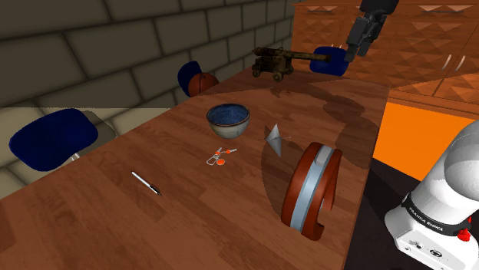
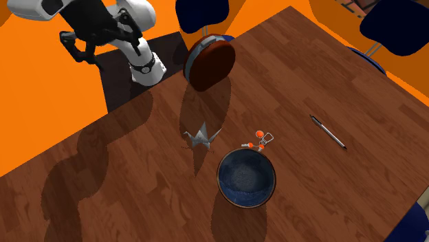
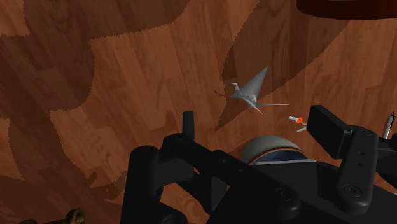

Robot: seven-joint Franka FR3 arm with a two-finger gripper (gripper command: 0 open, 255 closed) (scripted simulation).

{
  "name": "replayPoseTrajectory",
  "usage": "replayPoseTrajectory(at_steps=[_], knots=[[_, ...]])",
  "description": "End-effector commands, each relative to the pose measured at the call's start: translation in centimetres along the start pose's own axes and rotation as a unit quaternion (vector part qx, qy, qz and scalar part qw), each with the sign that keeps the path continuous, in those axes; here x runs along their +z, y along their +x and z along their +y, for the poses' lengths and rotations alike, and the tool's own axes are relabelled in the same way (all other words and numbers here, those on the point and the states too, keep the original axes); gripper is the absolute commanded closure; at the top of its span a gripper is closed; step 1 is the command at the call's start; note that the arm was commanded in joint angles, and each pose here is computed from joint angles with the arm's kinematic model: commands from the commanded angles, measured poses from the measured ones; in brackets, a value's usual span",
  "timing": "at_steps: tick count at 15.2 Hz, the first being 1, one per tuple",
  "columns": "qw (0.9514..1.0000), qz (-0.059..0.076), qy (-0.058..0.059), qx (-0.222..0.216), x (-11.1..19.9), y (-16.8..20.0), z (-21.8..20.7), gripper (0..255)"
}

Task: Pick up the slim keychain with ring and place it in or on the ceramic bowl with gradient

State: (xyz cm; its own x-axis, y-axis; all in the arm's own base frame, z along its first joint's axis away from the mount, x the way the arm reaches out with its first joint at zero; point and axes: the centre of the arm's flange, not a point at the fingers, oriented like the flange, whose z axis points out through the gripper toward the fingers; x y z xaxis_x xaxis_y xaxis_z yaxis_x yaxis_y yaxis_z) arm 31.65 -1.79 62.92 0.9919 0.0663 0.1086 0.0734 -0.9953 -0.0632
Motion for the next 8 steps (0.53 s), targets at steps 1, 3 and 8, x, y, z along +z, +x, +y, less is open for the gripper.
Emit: replayPoseTrajectory(at_steps=[1,3,8], knots=[[1.0000,0.000,0.000,0.000,0.0,0.0,0.0,0],[1.0000,-0.003,-0.002,0.002,1.7,1.2,-1.8,0],[0.9999,-0.010,-0.006,0.006,5.9,4.1,-6.2,0]])
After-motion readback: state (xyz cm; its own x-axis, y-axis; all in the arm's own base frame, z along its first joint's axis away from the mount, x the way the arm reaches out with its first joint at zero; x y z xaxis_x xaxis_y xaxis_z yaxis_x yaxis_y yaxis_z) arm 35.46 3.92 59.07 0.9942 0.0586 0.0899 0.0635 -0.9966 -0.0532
